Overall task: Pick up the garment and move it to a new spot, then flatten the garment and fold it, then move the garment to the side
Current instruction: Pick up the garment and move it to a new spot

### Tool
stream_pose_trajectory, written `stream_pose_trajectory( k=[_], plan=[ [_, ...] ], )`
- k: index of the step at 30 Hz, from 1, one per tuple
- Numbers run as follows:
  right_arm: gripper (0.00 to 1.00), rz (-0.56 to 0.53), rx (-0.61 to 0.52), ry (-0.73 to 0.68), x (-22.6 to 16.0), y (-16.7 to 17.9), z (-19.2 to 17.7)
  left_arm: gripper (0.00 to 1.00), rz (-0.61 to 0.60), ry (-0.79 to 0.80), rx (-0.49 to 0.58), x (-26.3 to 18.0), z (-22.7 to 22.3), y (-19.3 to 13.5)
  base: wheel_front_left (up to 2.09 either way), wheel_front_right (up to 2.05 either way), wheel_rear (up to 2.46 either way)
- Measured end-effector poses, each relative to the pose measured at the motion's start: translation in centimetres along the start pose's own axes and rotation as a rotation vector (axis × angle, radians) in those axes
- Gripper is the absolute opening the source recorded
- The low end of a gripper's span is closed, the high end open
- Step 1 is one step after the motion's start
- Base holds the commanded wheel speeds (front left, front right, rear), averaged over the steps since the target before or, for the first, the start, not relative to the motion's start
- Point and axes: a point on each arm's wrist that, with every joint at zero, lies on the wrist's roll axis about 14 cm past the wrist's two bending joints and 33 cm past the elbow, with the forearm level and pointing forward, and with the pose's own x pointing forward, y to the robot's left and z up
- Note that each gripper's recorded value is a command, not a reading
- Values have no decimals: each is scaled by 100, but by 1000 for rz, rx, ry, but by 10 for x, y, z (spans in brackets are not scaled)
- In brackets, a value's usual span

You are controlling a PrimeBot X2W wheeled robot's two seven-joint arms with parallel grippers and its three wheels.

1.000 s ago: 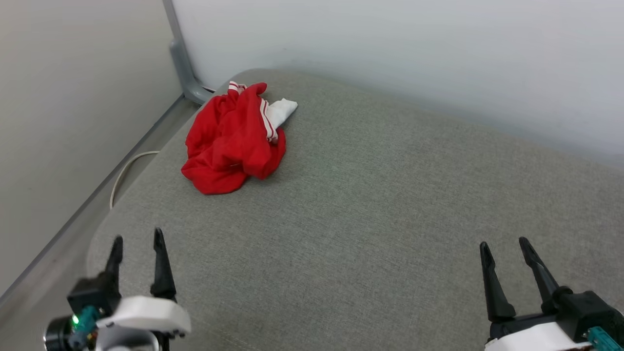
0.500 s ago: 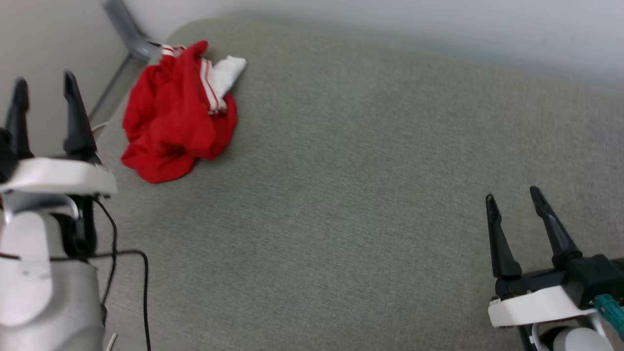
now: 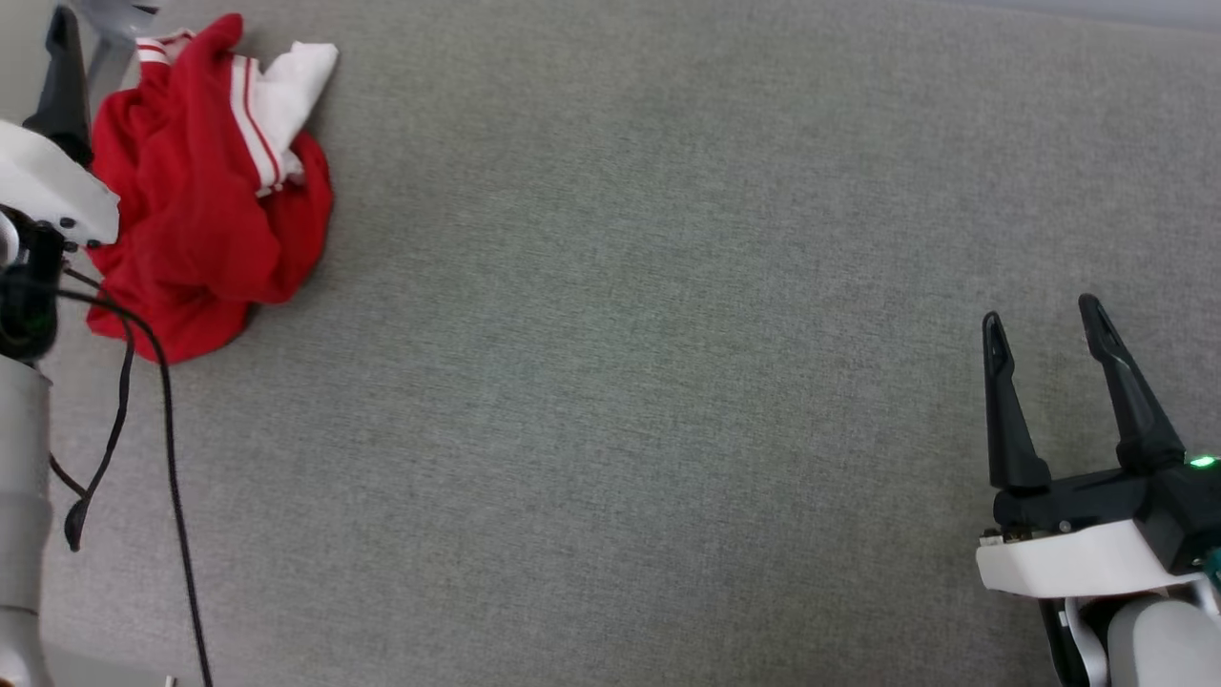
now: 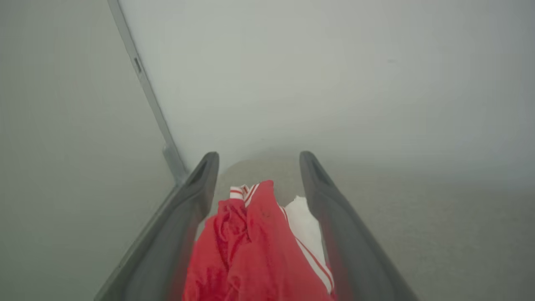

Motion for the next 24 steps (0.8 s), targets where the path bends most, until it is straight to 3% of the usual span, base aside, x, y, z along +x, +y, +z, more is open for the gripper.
stream_pose_trajectory(
  k=[9, 12, 20, 24],
  plan=[
    [100, -48, -14, 21, 1, -20, -13, 100, -94, 547, -55, 9, -92, -24, 0, 0, 0],
    [100, -61, -16, 29, 1, -25, -17, 100, -123, 702, -27, 1, -120, -31, 0, 0, 0],
    [100, -91, -23, 47, 0, -37, -26, 100, -182, 997, 56, -29, -184, -45, 0, 0, 0],
    [100, -102, -24, 57, -1, -41, -30, 100, -206, 1064, 73, -39, -202, -51, 0, 0, 0]
  ],
)
